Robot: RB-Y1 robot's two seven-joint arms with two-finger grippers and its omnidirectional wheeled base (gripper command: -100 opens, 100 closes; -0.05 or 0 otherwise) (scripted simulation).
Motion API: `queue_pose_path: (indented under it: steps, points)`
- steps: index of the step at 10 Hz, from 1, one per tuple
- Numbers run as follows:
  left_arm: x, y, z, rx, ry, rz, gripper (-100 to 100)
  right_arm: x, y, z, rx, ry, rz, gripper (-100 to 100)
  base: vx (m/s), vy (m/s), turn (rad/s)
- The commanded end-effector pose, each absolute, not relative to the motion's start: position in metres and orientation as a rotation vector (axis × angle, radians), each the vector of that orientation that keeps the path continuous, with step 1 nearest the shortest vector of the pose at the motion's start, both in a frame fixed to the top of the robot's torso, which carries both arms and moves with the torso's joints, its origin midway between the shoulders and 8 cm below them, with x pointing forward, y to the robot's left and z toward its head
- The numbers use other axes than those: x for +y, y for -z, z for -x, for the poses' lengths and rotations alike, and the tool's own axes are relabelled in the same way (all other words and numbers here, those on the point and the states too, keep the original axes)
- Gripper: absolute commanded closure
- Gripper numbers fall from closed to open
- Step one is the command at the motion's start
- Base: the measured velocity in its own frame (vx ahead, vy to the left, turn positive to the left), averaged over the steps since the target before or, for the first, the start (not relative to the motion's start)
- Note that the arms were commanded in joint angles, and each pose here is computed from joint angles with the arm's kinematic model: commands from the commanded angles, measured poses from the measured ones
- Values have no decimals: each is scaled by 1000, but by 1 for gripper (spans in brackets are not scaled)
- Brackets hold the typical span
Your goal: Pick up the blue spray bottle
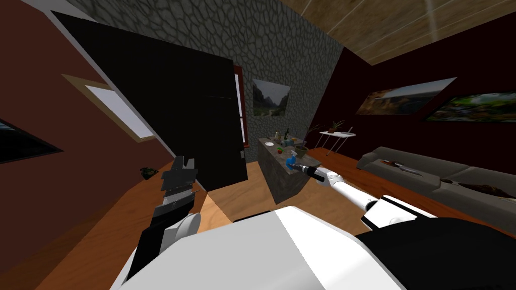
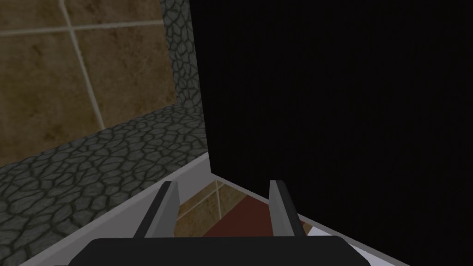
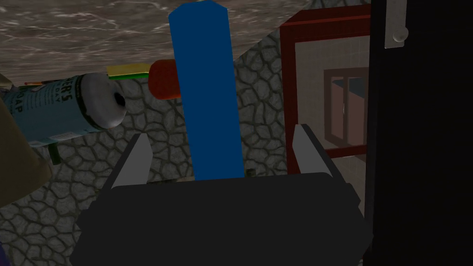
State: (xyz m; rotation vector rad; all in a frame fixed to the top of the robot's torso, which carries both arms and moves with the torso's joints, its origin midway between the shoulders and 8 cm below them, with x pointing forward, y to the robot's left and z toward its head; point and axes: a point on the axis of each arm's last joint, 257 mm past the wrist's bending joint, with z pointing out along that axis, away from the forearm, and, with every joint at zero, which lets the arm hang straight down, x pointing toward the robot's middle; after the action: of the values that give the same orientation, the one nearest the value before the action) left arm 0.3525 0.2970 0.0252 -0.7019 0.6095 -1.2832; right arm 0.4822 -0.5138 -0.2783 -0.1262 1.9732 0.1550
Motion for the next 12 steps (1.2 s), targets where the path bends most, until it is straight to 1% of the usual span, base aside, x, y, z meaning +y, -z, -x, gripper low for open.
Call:
queue_pose_path:
  steps: [1,3,4,6,8,9,10,12]
  points:
    - [297,-25,-352,610,1283,702,0,-521,270,-494,1961,-140,119,-100,-59,14,-4]
    - [297,-25,-352,610,1283,702,0,-536,268,-497,1962,-112,93,-100,6,1,-4]
    - [297,-25,-352,610,1283,702,0,-521,275,-503,1980,-151,125,-100,-96,15,78]
    - [297,-25,-353,610,1283,702,0,-534,262,-517,1962,-120,106,-100,-79,28,48]
    - [297,-25,-352,610,1283,702,0,-546,260,-519,1964,-97,84,-100,-4,2,-6]
    - [297,-25,-352,610,1283,702,0,-532,266,-524,1981,-133,118,-100,-84,20,113]
    - [297,-25,-352,610,1283,702,0,-540,259,-531,1975,-112,106,-100,-111,32,77]
    - [297,-25,-352,610,1283,702,0,-556,247,-539,1963,-78,74,-100,-39,15,-12]
